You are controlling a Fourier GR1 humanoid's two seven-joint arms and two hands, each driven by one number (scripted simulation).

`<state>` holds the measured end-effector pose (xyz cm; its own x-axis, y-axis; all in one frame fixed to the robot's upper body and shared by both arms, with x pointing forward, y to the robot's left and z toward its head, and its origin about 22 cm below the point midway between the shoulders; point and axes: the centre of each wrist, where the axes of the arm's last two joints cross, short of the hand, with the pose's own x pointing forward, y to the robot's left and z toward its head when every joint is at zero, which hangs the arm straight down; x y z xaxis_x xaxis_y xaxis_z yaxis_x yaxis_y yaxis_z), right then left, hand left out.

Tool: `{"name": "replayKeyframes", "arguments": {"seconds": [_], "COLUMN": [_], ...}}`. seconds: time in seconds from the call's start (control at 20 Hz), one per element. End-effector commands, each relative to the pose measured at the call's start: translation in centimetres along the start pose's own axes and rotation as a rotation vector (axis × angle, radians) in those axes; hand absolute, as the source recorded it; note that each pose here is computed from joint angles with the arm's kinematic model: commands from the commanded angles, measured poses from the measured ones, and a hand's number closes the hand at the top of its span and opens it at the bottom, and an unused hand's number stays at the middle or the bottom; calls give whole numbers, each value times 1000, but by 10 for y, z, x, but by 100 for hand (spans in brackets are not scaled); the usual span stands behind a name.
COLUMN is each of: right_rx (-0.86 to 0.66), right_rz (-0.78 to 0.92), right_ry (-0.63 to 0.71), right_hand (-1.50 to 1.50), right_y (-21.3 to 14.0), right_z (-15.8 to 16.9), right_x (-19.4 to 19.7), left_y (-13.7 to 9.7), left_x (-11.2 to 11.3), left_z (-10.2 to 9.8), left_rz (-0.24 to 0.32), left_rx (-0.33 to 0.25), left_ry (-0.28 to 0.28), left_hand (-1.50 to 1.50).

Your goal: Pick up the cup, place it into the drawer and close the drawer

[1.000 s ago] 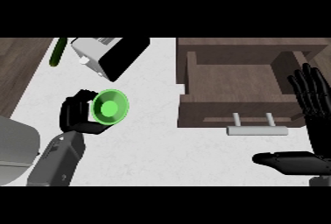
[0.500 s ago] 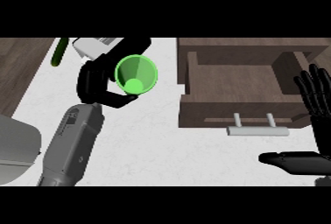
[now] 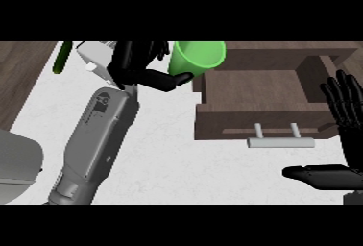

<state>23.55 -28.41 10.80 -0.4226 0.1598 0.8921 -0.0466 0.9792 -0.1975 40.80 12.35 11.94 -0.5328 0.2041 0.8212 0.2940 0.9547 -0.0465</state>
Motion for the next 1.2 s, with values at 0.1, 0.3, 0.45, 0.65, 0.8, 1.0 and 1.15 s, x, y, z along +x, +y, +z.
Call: {"name": "replayKeyframes", "arguments": {"seconds": [0.1, 0.3, 0.45, 0.65, 0.8, 1.0, 1.15], "right_rx": [14, 29, 36, 41, 26, 25, 43], "right_rz": [12, 5, -10, -17, -17, 4, -1], "right_ry": [-7, -8, -7, -14, -23, -20, -26], "right_hand": [-150, -150, -150, -150, -150, -150, -150], "right_y": [-7, -1, -12, 8, 1, -4, -17], "right_z": [7, -5, 14, -1, 3, -8, -9], "right_x": [1, 3, -9, 5, 4, 7, 9], "left_y": [-41, -50, -53, -73, -82, -96, -93], "left_x": [31, 18, 11, 0, -11, -3, -15], "left_z": [-48, -60, -66, -62, -42, -57, -48], "left_rz": [-24, -26, -27, -78, -69, -93, -121], "left_rx": [-15, 12, 20, 33, 7, -9, -13], "left_ry": [67, 115, 153, 194, 225, 230, 267], "left_hand": [150, 150, 150, 150, 150, 150, 150]}}
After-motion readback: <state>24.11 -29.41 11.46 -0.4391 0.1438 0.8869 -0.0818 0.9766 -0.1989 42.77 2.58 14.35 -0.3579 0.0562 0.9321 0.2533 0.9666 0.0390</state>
